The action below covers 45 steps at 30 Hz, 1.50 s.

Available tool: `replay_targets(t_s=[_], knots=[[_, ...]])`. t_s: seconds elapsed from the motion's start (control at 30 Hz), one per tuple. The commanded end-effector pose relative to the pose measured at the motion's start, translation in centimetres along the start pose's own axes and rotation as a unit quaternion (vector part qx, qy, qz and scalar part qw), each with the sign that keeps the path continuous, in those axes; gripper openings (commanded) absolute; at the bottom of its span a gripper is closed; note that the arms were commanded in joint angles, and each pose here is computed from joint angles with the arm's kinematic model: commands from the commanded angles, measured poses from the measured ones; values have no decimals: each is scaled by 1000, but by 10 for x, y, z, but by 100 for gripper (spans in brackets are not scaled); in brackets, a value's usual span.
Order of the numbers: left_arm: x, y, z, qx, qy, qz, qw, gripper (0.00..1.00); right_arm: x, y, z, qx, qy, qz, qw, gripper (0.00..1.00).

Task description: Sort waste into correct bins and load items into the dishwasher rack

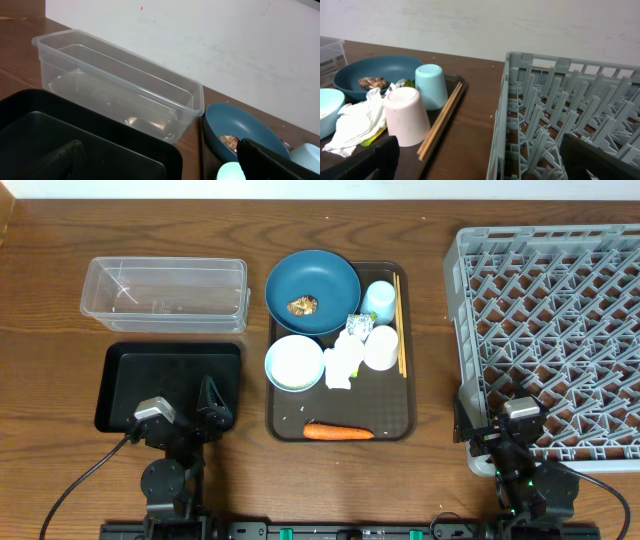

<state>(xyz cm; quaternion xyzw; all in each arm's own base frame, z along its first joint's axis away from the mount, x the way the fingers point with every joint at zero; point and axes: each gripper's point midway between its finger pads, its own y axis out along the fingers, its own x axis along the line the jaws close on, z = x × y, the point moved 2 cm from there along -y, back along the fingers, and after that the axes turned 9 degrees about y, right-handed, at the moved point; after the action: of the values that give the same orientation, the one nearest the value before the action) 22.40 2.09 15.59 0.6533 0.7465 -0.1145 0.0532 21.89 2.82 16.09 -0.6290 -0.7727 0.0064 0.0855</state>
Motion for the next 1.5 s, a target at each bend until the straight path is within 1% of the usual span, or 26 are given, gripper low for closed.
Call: replay_targets(t_s=[0.0,0.8,0.87,0.9,0.97,1.03,1.1,1.27,1.37,1.47], knots=[[6,1,15,24,14,-15,1000,98,0,0,1,1,-6,0,1000,99],[6,1,15,23,14,-15,1000,98,0,0,1,1,-6,0,1000,99],[6,1,14,21,0,-15,1000,98,0,0,1,1,-6,0,1000,99],[5,1,14,21,-31,-12,999,98,0,0,1,1,-6,0,1000,99],[-8,0,18,37,-119,28,992,98,0,0,1,1,-6,0,1000,99],[-28,-3,20,64,-208,86,972,98,0,0,1,1,-6,0,1000,99],[-41,-6,21,84,-249,125,957,98,0,0,1,1,-6,0,1000,99],[-56,-11,22,103,-255,169,946,98,0,0,1,1,-6,0,1000,99],[-75,-19,9,95,-249,236,935,98,0,0,1,1,-6,0,1000,99],[-87,-27,-7,80,-238,282,926,98,0,0,1,1,-6,0,1000,99]])
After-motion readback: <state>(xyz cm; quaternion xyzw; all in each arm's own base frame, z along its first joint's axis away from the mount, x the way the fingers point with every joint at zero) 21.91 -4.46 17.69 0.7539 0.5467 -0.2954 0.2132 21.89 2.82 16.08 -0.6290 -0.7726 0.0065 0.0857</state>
